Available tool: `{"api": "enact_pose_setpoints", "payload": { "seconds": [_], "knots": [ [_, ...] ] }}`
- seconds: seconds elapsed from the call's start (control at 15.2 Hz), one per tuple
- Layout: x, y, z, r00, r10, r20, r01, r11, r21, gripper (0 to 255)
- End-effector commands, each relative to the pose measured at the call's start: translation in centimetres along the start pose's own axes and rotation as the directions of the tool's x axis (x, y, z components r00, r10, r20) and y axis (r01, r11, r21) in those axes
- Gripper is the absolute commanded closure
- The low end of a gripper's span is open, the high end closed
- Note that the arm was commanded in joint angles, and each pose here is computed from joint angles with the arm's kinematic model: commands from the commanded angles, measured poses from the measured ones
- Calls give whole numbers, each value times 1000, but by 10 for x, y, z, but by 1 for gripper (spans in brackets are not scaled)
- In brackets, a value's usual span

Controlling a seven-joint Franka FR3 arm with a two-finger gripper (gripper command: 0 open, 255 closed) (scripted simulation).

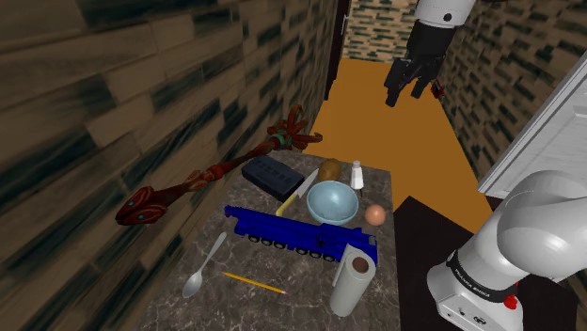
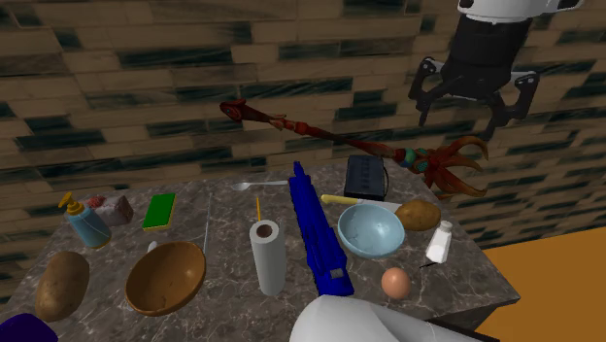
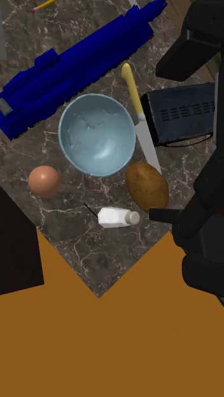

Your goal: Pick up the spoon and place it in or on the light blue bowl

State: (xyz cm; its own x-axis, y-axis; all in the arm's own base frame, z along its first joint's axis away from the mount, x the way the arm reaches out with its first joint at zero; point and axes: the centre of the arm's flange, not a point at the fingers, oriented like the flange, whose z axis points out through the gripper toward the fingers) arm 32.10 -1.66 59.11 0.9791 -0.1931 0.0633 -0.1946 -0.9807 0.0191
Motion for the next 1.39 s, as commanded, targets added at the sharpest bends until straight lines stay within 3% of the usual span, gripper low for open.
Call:
{"api": "enact_pose_setpoints", "payload": {
  "seconds": [0.0, 0.66, 1.32],
  "knots": [
    [0, 0, 0, 1000, 0, 0, 0, 1000, 0, 0],
    [-2, -87, 89, 992, 128, 23, -129, 990, 62, 0],
    [6, -180, 173, 966, 252, 54, -256, 959, 120, 0]
  ]
}}
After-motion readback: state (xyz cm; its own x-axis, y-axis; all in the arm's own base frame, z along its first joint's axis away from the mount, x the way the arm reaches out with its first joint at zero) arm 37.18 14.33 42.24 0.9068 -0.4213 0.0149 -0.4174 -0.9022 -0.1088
